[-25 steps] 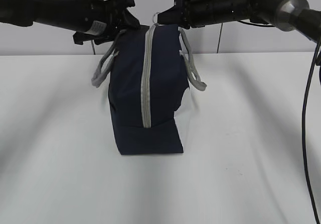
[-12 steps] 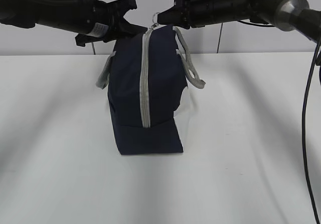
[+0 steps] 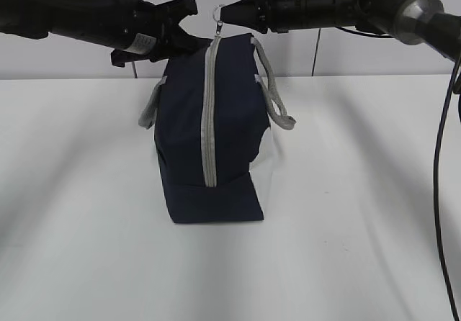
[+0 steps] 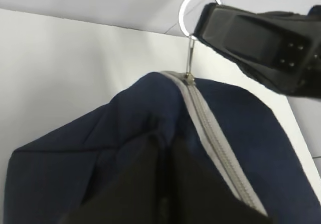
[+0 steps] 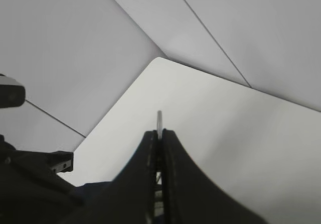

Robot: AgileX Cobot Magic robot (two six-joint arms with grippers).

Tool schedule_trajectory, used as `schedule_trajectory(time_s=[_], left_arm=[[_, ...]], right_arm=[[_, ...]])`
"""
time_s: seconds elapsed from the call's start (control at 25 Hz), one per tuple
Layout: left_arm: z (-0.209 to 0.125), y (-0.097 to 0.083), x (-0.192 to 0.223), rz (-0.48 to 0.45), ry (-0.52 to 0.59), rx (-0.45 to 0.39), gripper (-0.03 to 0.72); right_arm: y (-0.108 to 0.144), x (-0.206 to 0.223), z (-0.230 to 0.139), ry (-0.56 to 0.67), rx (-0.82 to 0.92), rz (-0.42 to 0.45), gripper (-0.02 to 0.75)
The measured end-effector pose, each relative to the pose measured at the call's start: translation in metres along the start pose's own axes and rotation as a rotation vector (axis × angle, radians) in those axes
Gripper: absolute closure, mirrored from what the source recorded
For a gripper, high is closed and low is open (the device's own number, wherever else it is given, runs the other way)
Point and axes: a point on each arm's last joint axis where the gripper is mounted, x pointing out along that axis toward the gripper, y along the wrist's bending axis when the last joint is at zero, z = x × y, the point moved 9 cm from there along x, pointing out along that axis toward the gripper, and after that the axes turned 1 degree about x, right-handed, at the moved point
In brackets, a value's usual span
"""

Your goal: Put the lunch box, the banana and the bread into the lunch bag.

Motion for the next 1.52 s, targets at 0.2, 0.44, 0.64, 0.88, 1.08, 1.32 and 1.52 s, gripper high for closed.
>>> schedule_trajectory(time_s=[0.2,0.44,0.64,0.88,1.08,1.32,1.52], left_arm=[[-0.001,-0.009,-0.005,-0.029,0.016,0.088,0.669],[-0.006,-0.021,-0.012,-0.082,0.048,0.198,0.67],[-0.011,-0.028,-0.014,-0.12,0.076,0.26,0.671],[-0.005,-0.041,-0.028,-0.144,0.056,0.344,0.671],[-0.003,-0.049,-0.036,-0.16,0.053,0.382,0.671],[-0.007,-0.052,-0.037,-0.182,0.07,0.42,0.671],[-0.008,-0.053,-0.037,-0.19,0.076,0.432,0.671]], right_arm=[[0.001,0.0,0.0,-0.001,0.0,0.004,0.754],[0.001,0.0,0.0,-0.003,0.005,0.005,0.754],[0.001,0.0,0.0,0.0,0.018,0.008,0.754],[0.0,0.0,0.0,-0.002,0.043,0.004,0.754],[0.0,0.0,0.001,-0.007,0.054,0.003,0.754],[0.0,0.001,0.0,0.001,0.056,-0.001,0.754],[-0.004,0.001,-0.006,0.033,0.038,-0.026,0.754]])
